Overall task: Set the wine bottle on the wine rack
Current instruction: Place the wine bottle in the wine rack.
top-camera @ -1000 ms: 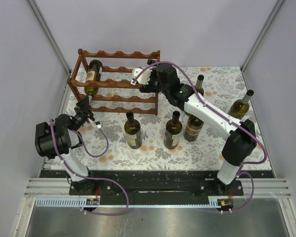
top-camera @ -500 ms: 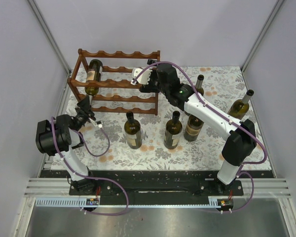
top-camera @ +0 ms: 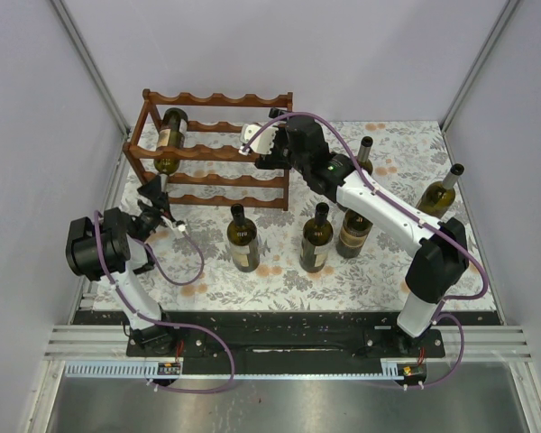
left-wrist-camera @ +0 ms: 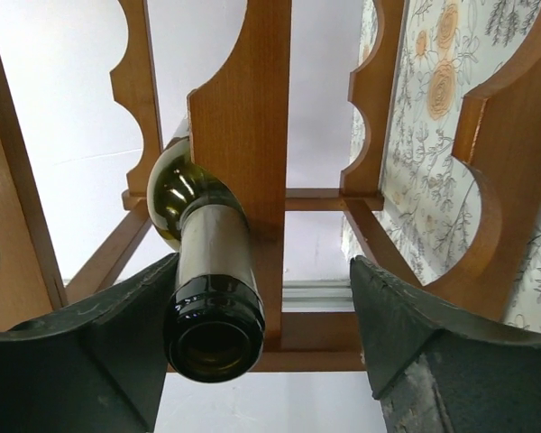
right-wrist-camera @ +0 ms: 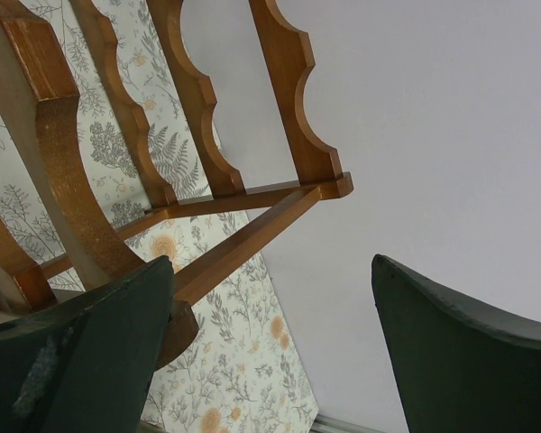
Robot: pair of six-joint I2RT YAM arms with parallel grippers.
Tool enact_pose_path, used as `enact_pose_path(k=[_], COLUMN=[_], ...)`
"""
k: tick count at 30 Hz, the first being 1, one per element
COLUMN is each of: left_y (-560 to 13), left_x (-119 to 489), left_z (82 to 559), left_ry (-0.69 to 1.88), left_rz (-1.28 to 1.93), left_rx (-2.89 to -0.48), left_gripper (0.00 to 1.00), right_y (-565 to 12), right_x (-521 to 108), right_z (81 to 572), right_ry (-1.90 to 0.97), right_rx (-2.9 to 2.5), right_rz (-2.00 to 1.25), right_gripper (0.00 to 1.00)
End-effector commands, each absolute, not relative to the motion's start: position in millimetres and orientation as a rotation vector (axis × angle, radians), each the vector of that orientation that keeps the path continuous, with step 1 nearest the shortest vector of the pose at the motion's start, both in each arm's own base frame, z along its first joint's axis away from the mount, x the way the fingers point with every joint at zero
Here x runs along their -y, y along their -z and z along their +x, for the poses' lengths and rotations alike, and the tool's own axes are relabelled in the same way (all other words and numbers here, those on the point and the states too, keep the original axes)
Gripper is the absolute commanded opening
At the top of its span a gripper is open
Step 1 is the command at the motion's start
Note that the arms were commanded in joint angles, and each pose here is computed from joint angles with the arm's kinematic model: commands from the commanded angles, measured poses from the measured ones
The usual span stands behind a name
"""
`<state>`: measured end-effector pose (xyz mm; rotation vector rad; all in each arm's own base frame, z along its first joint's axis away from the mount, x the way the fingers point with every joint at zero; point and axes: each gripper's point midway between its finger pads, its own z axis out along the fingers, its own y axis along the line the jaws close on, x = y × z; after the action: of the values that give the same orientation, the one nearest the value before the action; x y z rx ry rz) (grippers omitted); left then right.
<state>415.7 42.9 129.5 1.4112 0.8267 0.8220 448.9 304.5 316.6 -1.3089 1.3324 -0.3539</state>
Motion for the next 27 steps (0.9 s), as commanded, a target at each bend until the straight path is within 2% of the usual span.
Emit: enact_pose_path(k=[1, 9, 11, 22, 27], left_y=[-103, -130, -137, -194, -225], left_x=[-41, -44, -44, -57, -72], left_z=[403, 396, 395, 383, 370], left_ry=[-0.672, -0.679, -0.676, -0.706, -0.758], left_rz=[1.354, 1.26, 1.239, 1.044, 0.905], left_rx=[-0.964, -0.946, -0.946, -0.961, -0.996], left_gripper=[0.79, 0.89, 0.96, 0.99, 0.99], right_y=[-282, -285, -286, -299, -316], right_x=[-285, -286, -286, -286, -289], right_z=[448, 449, 449, 447, 439], right_ry=[0.412, 0.409, 0.409, 0.388, 0.286], right_rx=[-1.448, -1.444, -1.443, -1.439, -1.461], right_rz=[-1.394, -1.388, -1.387, -1.347, -1.274], right_gripper=[1.0, 0.99, 0.99, 0.99, 0.99])
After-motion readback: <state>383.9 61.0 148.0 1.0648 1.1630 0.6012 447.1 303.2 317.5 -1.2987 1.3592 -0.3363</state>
